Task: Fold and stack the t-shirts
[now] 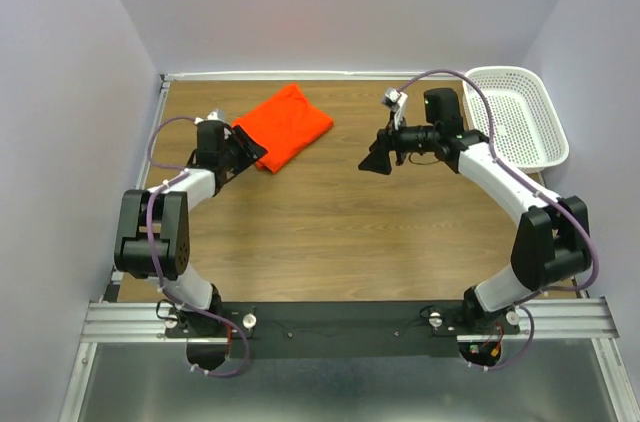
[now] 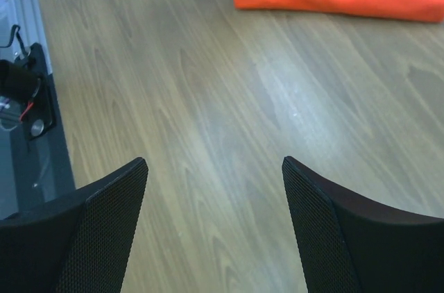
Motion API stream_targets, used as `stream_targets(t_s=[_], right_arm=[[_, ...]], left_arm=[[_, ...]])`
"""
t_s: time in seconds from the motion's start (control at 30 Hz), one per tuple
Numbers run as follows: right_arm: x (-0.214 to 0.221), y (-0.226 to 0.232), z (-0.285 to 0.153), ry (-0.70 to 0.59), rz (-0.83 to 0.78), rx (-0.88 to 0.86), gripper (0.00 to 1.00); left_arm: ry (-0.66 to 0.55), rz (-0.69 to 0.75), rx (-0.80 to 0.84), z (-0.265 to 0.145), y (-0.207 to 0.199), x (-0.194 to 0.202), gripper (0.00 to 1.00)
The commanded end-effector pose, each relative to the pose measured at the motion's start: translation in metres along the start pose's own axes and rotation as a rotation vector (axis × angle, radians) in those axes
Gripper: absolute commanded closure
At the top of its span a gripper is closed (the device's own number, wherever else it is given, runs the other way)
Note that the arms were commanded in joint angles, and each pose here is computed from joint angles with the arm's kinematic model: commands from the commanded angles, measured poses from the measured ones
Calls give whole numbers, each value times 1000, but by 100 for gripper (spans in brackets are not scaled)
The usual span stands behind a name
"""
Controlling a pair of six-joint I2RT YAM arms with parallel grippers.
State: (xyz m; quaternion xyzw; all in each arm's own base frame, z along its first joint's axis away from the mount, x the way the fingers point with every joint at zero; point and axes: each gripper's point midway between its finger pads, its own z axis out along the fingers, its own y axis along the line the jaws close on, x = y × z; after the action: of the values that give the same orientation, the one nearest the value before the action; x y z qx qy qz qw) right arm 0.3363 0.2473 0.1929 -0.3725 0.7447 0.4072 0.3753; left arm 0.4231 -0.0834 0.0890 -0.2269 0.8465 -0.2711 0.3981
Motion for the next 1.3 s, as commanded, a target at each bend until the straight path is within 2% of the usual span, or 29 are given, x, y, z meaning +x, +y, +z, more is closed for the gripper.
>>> stream_targets(t_s=[0.0, 0.33, 0.5, 1.03, 1.23, 1.27], right_arm=[[3, 21, -20, -7, -13, -12, 14], [26, 30, -21, 17, 36, -43, 10], [26, 28, -21, 19, 26, -34, 9], [21, 31, -26, 4, 6, -37, 9], [17, 32, -30, -9, -2, -36, 9], [17, 32, -31, -11, -2, -37, 9]], left_arm=[[-39, -62, -37, 2, -6, 2, 39], [-43, -80, -166, 23, 20, 1, 37], [32, -77, -222, 43, 28, 18, 37], [71, -25, -236, 62, 10, 24, 39], [107, -11, -249, 64, 10, 30, 43], [107, -9, -251, 65, 10, 30, 46]])
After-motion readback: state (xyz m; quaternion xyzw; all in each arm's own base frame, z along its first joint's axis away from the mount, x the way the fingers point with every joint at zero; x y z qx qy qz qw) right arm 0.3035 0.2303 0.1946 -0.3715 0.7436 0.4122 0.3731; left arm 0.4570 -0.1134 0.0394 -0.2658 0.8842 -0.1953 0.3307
